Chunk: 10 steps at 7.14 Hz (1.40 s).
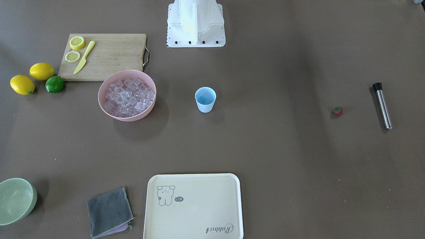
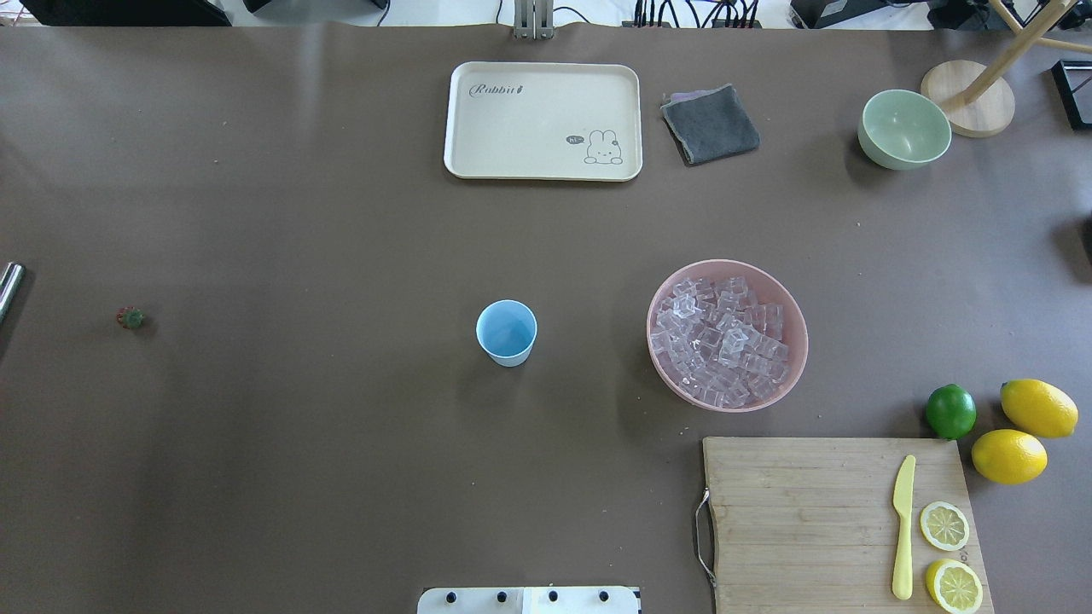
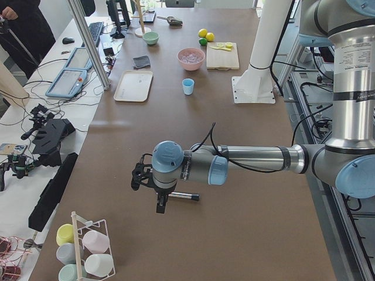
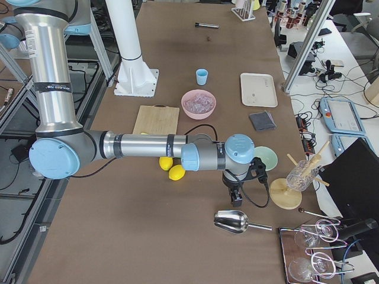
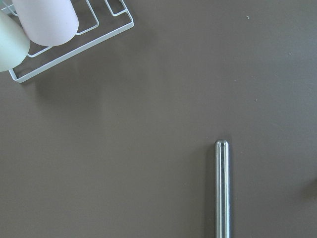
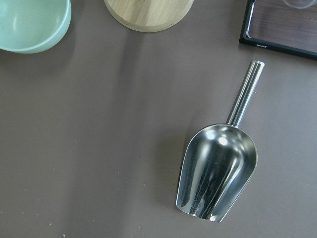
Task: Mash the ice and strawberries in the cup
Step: 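Move the right gripper over the pink bowl of ice cubes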
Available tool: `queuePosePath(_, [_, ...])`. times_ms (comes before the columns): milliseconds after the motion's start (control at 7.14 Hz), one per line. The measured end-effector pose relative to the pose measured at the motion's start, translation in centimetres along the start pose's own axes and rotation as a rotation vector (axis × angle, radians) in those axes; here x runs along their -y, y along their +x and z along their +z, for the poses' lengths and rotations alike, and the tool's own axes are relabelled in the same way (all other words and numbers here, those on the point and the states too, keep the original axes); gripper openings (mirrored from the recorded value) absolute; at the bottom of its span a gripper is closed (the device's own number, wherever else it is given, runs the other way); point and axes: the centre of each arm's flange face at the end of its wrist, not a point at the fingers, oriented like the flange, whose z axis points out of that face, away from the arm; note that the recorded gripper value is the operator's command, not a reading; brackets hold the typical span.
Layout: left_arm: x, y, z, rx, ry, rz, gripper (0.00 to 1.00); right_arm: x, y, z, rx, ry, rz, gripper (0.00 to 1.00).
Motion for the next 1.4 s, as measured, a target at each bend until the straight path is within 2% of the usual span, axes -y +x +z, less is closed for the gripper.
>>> queuePosePath(420, [0.0, 0.1, 0.0, -0.001, 0.001, 0.001, 0.99, 0.6, -0.7, -0.7, -0.002, 0.015, -0.009, 1.00])
queuePosePath(701, [0.0, 0.1, -0.1, -0.001, 0.002, 0.002, 0.99, 2.7, -4.6, -1.7, -0.014, 0.036, -0.066, 1.00])
queuePosePath(981, [0.1, 0.2, -0.2, -0.001, 0.003, 0.004, 0.99, 5.3, -12.9, -1.1, -0.039, 0.043, -0.184, 0.99])
queuePosePath(1261, [0.0, 0.3, -0.3, -0.001, 0.006, 0.005, 0.99, 5.6, -23.4, -0.3, -0.054, 0.065, -0.157, 1.00])
queuePosePath(1401, [0.0, 0.3, -0.3, 0.000, 0.006, 0.005, 0.99, 4.9, -29.3, -0.2, -0.042, 0.083, -0.137, 1.00])
